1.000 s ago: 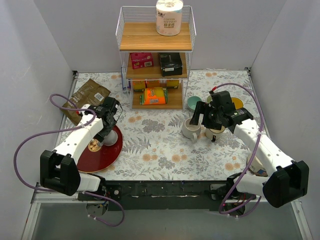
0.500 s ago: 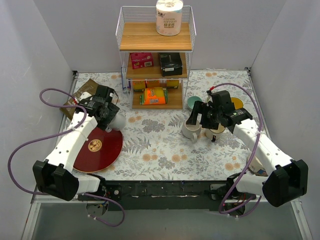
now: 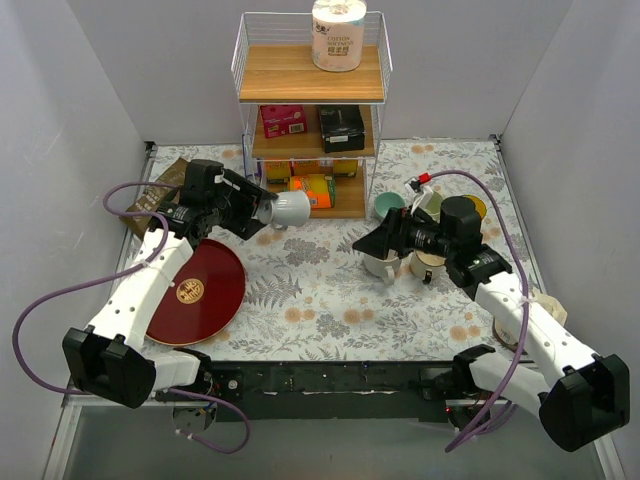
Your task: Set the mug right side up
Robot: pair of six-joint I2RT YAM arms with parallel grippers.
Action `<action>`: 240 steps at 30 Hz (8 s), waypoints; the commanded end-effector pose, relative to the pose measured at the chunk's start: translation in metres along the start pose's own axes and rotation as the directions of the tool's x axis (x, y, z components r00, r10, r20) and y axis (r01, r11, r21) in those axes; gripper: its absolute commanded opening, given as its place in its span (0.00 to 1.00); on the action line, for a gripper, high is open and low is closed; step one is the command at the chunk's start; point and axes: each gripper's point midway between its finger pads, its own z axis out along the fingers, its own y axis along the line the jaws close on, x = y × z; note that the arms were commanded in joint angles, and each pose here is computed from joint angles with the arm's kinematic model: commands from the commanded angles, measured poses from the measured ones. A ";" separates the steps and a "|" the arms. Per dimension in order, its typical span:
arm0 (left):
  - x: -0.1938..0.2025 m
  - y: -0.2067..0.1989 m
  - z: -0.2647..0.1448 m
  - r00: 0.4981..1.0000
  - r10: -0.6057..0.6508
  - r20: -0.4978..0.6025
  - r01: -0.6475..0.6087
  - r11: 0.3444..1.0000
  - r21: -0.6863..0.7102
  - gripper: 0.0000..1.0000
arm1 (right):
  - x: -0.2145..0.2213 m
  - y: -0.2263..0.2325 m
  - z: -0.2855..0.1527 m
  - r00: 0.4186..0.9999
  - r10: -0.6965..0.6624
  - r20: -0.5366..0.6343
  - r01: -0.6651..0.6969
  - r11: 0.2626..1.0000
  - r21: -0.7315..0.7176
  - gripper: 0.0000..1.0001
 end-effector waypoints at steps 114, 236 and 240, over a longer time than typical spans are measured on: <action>0.087 -0.176 -0.216 0.736 -0.325 -0.593 0.619 0.677 0.398 0.00 | -0.120 0.192 -0.031 0.268 -0.311 0.912 0.915 0.378 -0.141 0.79; 0.121 -0.106 -0.119 0.767 -0.210 -0.606 0.507 0.778 0.371 0.58 | -0.089 0.153 -0.031 0.688 -0.434 0.581 0.642 0.738 -0.209 0.01; 0.120 -0.106 -0.117 0.823 -0.056 -0.566 0.404 0.757 0.513 0.91 | -0.091 0.120 -0.027 0.748 -0.480 0.458 0.564 0.823 -0.058 0.01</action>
